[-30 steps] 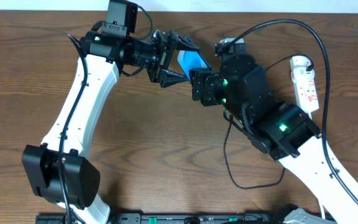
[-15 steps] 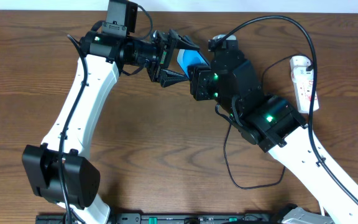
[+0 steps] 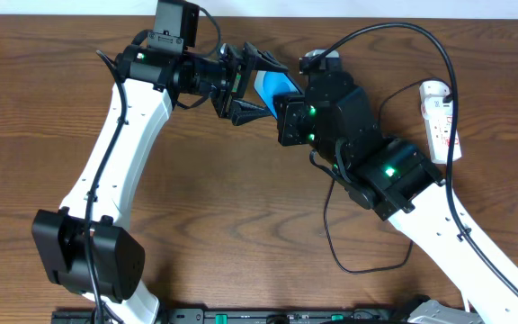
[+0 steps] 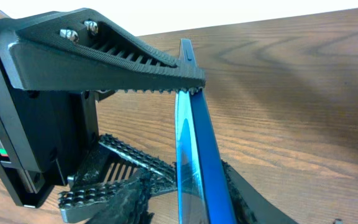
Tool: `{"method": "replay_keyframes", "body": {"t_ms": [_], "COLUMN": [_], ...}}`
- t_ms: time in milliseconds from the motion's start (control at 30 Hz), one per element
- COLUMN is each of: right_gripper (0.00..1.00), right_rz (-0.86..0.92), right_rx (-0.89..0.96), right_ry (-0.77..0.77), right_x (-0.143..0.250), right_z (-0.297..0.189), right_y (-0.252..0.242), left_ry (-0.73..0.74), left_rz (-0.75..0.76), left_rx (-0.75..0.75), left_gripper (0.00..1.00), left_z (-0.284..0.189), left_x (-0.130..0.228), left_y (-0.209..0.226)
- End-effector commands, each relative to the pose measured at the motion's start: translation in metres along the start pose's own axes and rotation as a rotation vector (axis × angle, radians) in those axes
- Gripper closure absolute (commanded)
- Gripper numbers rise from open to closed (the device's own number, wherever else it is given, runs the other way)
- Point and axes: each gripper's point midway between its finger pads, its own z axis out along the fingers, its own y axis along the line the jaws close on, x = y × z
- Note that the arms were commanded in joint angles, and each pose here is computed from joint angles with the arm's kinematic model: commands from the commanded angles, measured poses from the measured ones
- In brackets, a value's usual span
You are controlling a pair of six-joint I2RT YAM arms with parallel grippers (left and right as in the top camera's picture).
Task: Plug charger to phone and switch on socket
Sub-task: 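Grasp the phone's lower end with the right gripper beside the left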
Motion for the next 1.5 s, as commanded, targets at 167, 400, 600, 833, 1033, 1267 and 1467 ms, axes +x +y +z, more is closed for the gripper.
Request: {"method": "replay_keyframes", "body": {"t_ms": [167, 400, 600, 833, 1033, 1267, 1467], "right_gripper": [0.72, 0.77, 0.83, 0.86, 0.99, 0.99, 0.99], "right_rz": [0.001, 0.001, 0.001, 0.001, 0.001, 0.000, 0.069], "right_rx": [-0.017, -0.016, -0.015, -0.015, -0.015, -0.013, 0.045], "right_ry": [-0.014, -0.013, -0.014, -0.013, -0.013, -0.011, -0.052], "right_x": [-0.006, -0.005, -0.006, -0.006, -0.005, -0.005, -0.012], "right_z": [-0.008, -0.008, -0.008, -0.008, -0.008, -0.008, -0.008], "right_y": [0.005, 0.005, 0.005, 0.005, 0.005, 0.004, -0.006], "left_ry": [-0.002, 0.030, 0.030, 0.030, 0.030, 0.030, 0.028], "left_rz": [0.053, 0.054, 0.054, 0.054, 0.054, 0.054, 0.055], "left_rx": [0.035, 0.045, 0.045, 0.045, 0.045, 0.045, 0.045], "left_gripper": [0.22, 0.22, 0.22, 0.22, 0.22, 0.21, 0.07], "left_z": [-0.009, -0.009, -0.009, -0.009, -0.009, -0.009, -0.009], "left_x": [0.011, 0.016, 0.017, 0.017, 0.017, 0.016, 0.016], "left_y": [-0.014, -0.015, -0.015, -0.015, -0.015, -0.015, -0.015]}}
